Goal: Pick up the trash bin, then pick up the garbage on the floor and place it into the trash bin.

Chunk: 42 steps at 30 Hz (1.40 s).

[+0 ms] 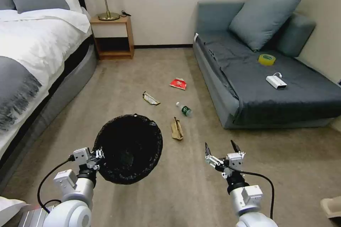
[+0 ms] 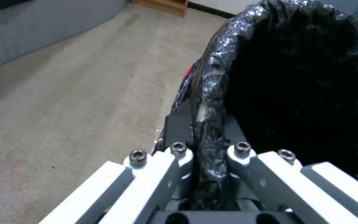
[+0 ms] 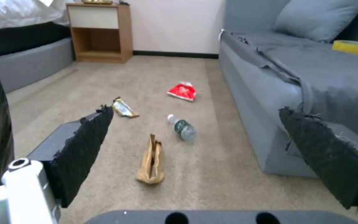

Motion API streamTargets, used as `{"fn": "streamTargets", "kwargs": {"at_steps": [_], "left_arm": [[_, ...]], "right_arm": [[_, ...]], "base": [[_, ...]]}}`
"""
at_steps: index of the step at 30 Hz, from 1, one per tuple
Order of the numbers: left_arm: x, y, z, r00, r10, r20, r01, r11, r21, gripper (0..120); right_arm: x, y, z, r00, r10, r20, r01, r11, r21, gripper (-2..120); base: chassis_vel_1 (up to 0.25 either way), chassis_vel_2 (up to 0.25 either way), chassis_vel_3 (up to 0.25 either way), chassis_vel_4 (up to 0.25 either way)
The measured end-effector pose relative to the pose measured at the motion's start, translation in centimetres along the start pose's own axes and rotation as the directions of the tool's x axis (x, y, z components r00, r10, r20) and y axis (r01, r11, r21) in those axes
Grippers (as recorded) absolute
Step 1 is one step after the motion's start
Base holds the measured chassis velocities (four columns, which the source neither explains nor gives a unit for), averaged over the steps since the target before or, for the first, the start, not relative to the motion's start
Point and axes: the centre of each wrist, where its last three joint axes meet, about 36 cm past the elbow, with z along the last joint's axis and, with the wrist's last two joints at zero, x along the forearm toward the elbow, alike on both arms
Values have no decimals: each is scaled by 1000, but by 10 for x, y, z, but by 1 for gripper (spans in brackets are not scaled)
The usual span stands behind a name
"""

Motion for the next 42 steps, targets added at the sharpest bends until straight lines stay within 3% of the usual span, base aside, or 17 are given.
{"fn": "streamTargets", "kwargs": {"at_steps": [23, 42], "left_arm": [[-6, 21, -10, 998, -52, 38, 52, 999, -11, 4], [-7, 28, -14, 996, -66, 63, 68, 998, -15, 4]], "right_arm": [[-1, 0, 2, 1000, -8, -10, 8, 1000, 0, 100], [-2, 1, 3, 1000, -12, 0, 12, 1000, -4, 100]], "base": [[0, 0, 0, 0], [-122, 125, 120, -118]]}}
